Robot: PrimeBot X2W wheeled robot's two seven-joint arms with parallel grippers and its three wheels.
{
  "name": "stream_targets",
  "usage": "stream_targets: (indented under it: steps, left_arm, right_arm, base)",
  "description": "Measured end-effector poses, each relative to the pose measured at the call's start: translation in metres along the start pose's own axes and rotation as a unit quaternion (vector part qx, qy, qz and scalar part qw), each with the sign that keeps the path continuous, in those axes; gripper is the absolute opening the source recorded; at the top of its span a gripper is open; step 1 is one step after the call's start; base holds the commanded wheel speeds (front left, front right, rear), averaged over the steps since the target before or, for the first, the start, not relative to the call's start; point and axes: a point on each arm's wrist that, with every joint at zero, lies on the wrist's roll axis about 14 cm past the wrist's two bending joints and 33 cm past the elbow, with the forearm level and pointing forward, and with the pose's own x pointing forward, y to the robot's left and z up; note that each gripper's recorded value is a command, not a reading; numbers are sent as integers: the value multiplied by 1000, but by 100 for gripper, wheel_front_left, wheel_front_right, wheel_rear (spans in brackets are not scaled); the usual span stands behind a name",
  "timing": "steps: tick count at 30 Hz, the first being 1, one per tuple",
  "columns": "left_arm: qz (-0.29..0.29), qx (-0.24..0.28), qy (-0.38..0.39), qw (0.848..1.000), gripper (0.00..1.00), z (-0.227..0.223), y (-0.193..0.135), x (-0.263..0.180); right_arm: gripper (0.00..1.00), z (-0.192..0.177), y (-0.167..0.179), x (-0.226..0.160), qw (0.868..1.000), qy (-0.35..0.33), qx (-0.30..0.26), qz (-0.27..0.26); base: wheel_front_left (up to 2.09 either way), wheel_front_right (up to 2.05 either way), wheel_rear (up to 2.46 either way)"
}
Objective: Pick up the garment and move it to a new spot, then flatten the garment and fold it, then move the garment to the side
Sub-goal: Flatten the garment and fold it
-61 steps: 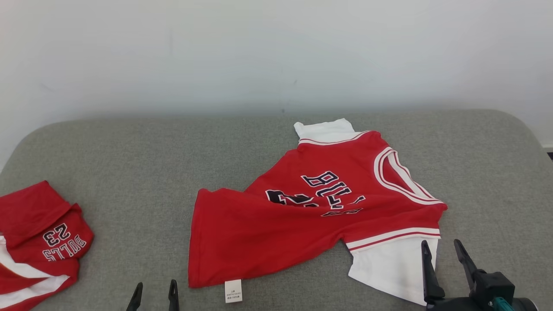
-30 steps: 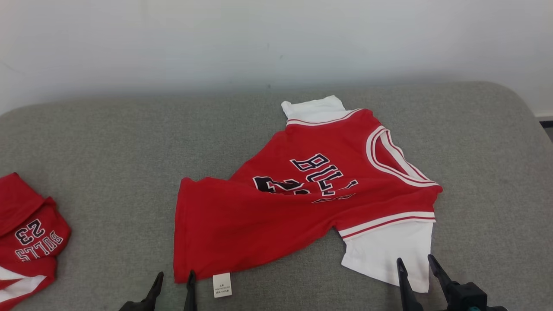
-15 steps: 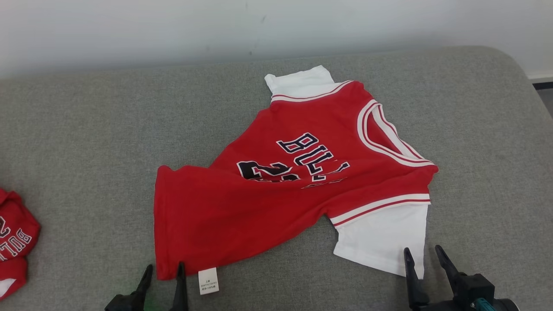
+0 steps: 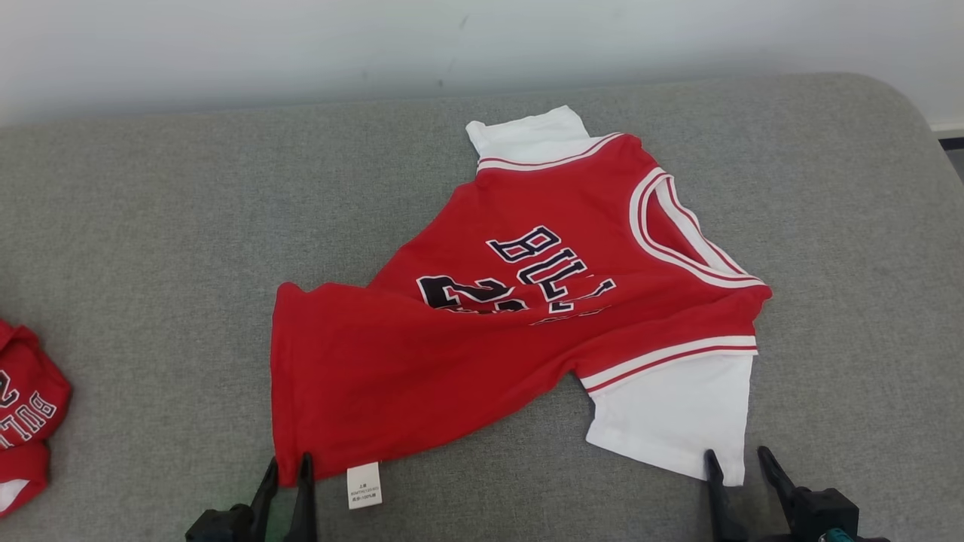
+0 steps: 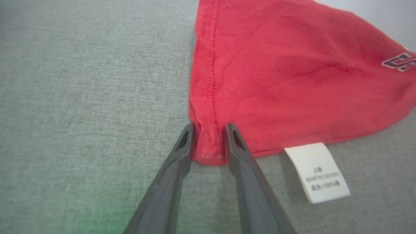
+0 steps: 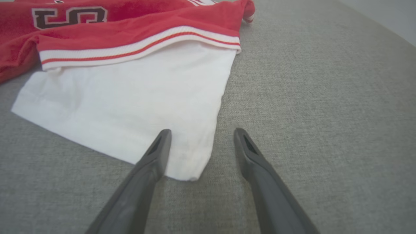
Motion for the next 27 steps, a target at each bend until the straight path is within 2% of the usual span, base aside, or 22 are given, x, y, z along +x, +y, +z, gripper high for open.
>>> stream_targets:
  steps: [3, 4, 5, 6, 7, 13, 17, 22, 27]
  left_arm:
    - [-2, 0, 1, 1000, 44, 0, 0, 0]
    - [-3, 0, 1, 1000, 33, -1, 0, 0]
    - [-4, 1, 2, 1000, 13, -1, -1, 0]
    - [-5, 2, 2, 1000, 0, -1, -2, 1]
    - [-7, 3, 3, 1000, 0, -2, -3, 1]
    - [-14, 4, -1, 1000, 0, 2, -6, 0]
    - [-18, 8, -35, 999, 0, 23, -7, 1]
    - [-22, 19, -112, 993, 0, 74, -11, -2]
    - [-32, 52, -194, 979, 0, 130, -17, -12]
  right_arm:
    - [100, -6, 1, 0, 1000, 10, 1, 2]
    - [95, -8, 3, 0, 1000, 13, 2, 4]
    - [52, -9, 4, 1, 1000, 16, 2, 6]
    - [16, -10, 6, 2, 1000, 17, 3, 9]
    - [0, -13, 10, 3, 1000, 21, 4, 14]
    - [0, -9, 12, 5, 1000, 16, 14, 16]
    - [0, 12, 8, 8, 1000, -18, 18, 11]
    - [0, 72, 10, 10, 993, -111, 25, 16]
    - [0, 152, 4, 1, 973, -231, 24, 19]
  base:
    - [0, 0, 0]
    - [0, 0, 0]
    - [0, 0, 0]
    - [0, 0, 0]
    - [0, 0, 0]
    - [0, 0, 0]
    - [0, 0, 0]
    - [0, 0, 0]
    - [0, 0, 0]
